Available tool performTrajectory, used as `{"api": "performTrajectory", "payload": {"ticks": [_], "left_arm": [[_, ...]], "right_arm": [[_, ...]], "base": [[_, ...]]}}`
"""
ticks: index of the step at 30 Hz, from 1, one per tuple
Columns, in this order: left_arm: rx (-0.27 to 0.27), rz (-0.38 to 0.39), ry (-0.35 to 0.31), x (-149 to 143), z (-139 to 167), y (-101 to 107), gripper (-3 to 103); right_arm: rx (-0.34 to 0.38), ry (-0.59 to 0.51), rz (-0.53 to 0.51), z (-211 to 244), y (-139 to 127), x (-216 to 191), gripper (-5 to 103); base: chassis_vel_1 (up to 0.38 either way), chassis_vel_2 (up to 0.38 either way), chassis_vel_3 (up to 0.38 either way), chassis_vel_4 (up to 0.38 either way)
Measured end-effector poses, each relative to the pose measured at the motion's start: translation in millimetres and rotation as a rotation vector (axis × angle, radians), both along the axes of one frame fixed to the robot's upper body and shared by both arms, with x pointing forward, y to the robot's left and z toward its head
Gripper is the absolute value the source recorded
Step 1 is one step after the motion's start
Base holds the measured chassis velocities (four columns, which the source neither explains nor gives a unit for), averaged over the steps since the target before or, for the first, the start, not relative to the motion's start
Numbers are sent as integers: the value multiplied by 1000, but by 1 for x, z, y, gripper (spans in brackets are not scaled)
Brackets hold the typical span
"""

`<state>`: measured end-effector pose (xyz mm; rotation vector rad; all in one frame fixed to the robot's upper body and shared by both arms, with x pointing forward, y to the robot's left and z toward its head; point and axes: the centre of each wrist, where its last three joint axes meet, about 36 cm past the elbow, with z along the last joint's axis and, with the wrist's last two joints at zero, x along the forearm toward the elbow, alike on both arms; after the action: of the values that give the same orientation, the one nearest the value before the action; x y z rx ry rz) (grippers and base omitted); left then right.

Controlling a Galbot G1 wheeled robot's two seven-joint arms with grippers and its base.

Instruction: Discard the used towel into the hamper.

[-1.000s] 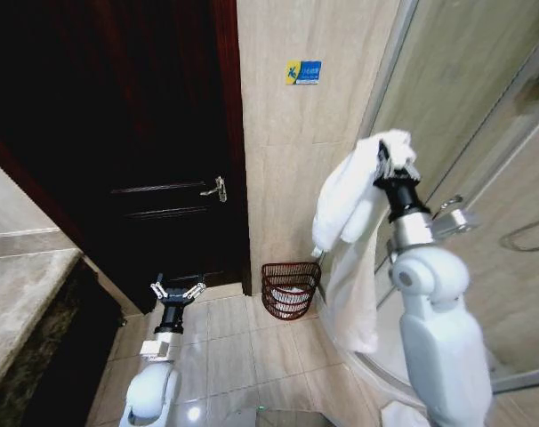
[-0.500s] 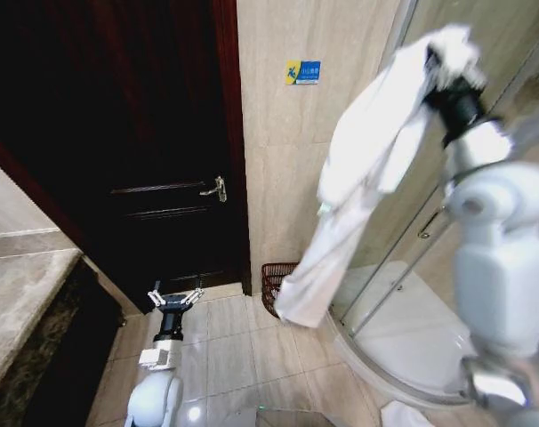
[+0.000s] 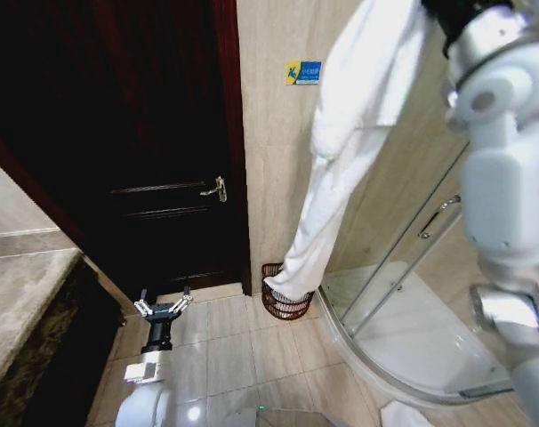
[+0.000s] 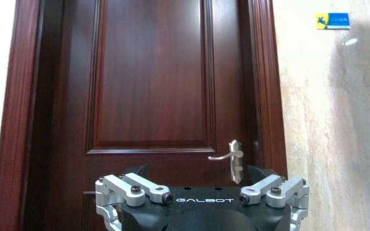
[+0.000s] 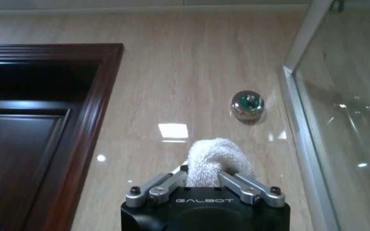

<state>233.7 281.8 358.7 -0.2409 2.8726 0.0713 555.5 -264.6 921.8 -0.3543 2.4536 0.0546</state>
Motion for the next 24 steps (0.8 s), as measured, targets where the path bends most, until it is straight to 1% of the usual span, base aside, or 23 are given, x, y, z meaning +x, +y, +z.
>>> {"api": "performTrajectory", "payload": {"ticks": [1, 3, 5, 10, 17, 24], "left_arm": [[-3, 2, -2, 1, 2, 1, 100], [-4, 2, -5, 2, 3, 1, 100], [-3, -3, -12, 6, 8, 3, 100], [-7, -5, -18, 9, 13, 3, 100], [-12, 5, -29, 10, 15, 4, 100], [-14, 11, -37, 7, 14, 2, 100]], "right_arm": [[8, 3, -11, 5, 0, 10, 5], [12, 9, -21, 8, -2, 17, 5], [19, 22, -42, 15, -7, 35, 5], [34, 48, -43, 23, -9, 50, 5], [35, 76, -39, 21, 7, 72, 5], [35, 62, -33, 28, 24, 78, 5]], "base": [[0, 0, 0, 0], [0, 0, 0, 0], [0, 0, 0, 0], [0, 0, 0, 0], [0, 0, 0, 0], [0, 0, 0, 0]]}}
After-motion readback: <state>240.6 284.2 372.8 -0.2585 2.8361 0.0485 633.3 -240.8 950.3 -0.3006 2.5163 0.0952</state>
